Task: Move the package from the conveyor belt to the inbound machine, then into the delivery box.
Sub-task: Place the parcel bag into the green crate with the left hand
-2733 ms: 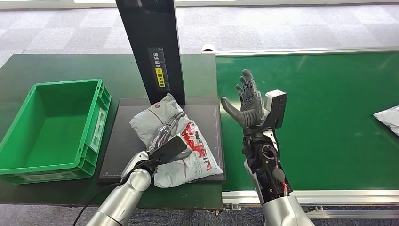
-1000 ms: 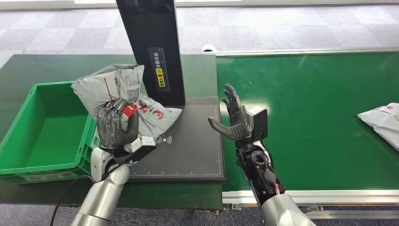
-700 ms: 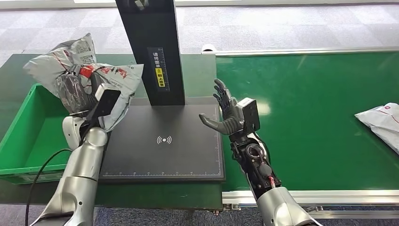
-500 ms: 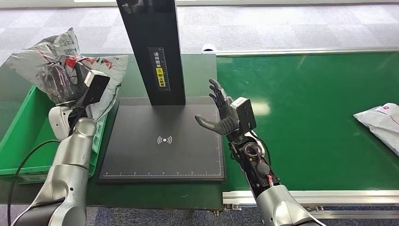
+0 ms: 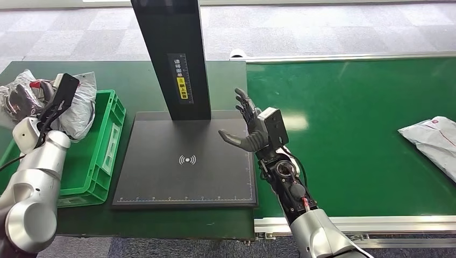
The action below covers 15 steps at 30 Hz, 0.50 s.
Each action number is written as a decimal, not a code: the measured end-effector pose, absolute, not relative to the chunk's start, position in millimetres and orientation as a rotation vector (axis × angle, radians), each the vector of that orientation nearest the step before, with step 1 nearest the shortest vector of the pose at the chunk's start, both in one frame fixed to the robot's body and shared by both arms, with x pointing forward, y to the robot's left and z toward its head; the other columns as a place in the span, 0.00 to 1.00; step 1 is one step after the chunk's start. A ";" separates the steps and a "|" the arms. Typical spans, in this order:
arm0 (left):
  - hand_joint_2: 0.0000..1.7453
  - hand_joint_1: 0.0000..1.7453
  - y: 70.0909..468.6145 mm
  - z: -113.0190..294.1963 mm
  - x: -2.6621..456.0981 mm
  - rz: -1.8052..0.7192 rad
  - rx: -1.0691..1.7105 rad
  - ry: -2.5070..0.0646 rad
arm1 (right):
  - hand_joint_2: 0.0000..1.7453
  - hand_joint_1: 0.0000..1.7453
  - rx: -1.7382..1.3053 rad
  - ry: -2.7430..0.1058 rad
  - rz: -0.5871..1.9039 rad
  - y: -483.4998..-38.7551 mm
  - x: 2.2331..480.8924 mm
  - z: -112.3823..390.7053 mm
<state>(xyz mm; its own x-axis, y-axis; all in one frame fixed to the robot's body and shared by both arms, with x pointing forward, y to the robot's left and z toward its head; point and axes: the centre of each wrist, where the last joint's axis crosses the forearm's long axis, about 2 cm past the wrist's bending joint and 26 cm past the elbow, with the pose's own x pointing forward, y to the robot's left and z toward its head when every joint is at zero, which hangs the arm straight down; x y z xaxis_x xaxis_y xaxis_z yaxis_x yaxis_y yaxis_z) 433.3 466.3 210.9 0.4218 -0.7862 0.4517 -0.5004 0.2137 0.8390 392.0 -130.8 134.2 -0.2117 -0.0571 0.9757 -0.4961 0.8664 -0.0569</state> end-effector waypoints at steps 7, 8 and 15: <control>0.00 0.00 466.7 205.9 430.4 -0.286 1.444 -1.357 | 1.00 0.00 0.407 -1.762 0.398 -132.6 393.7 136.8; 0.00 0.00 465.9 206.3 430.4 -0.275 1.451 -1.393 | 1.00 0.00 0.406 -1.764 0.396 -132.9 393.9 137.1; 0.00 0.00 451.6 211.4 431.9 -0.153 1.399 -1.746 | 1.00 0.00 0.390 -1.778 0.378 -135.4 395.1 138.9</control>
